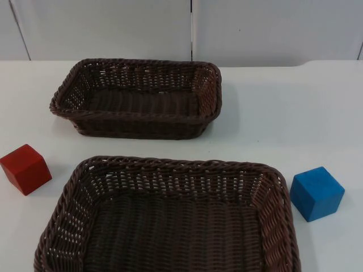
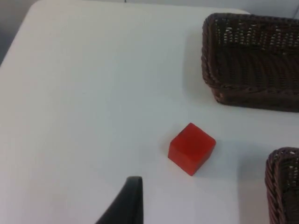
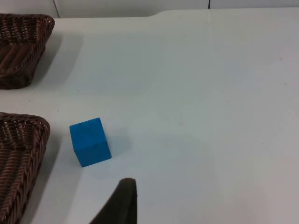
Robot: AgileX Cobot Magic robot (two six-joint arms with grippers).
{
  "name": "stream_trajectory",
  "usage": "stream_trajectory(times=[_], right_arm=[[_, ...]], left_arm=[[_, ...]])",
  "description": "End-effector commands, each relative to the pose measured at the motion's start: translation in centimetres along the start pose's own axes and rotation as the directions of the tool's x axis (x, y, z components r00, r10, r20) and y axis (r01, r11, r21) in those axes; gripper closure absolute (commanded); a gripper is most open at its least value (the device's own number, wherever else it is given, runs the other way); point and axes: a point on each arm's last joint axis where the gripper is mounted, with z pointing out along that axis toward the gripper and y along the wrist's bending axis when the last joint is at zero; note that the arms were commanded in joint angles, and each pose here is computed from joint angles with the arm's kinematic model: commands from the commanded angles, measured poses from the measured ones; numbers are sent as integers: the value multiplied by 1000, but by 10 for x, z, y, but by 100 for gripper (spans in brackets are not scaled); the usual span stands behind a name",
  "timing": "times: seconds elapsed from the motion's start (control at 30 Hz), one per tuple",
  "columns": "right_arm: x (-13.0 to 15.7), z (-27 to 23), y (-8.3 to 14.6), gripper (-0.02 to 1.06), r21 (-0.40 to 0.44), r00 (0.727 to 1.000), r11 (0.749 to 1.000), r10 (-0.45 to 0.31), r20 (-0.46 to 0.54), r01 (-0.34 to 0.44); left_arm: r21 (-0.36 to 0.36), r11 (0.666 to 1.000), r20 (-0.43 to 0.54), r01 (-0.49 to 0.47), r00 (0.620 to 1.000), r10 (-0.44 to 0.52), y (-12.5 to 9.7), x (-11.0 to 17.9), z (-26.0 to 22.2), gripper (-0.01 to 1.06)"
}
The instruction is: Pick up one cube with the left hand and place it into the upper basket. Pick up one cube with the right hand and place it into the lower basket.
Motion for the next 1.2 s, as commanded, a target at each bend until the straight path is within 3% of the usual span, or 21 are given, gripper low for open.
stream_trajectory(times=[0.0, 0.43, 0.6, 0.9, 1.17], right_arm=[[0, -1, 0, 0, 5, 1000, 1000, -2, 10, 1], [0, -1, 0, 0, 5, 1000, 1000, -2, 10, 1], [0, -1, 0, 0, 5, 1000, 1000, -2, 10, 1], [0, -1, 0, 0, 5, 1000, 1000, -2, 10, 1], [0, -1, 0, 0, 5, 1000, 1000, -2, 10, 1]], left_arm=[[26, 1000, 6, 12, 1000, -12, -2, -6, 7, 0], [77, 997, -127, 14, 992, -4, -5, -44, 51, 0], [88, 996, -188, 23, 982, -6, -5, -43, 67, 0], [206, 978, -267, 17, 963, 39, -23, -38, 101, 0], [209, 974, -293, 84, 956, -20, -44, -33, 131, 0]])
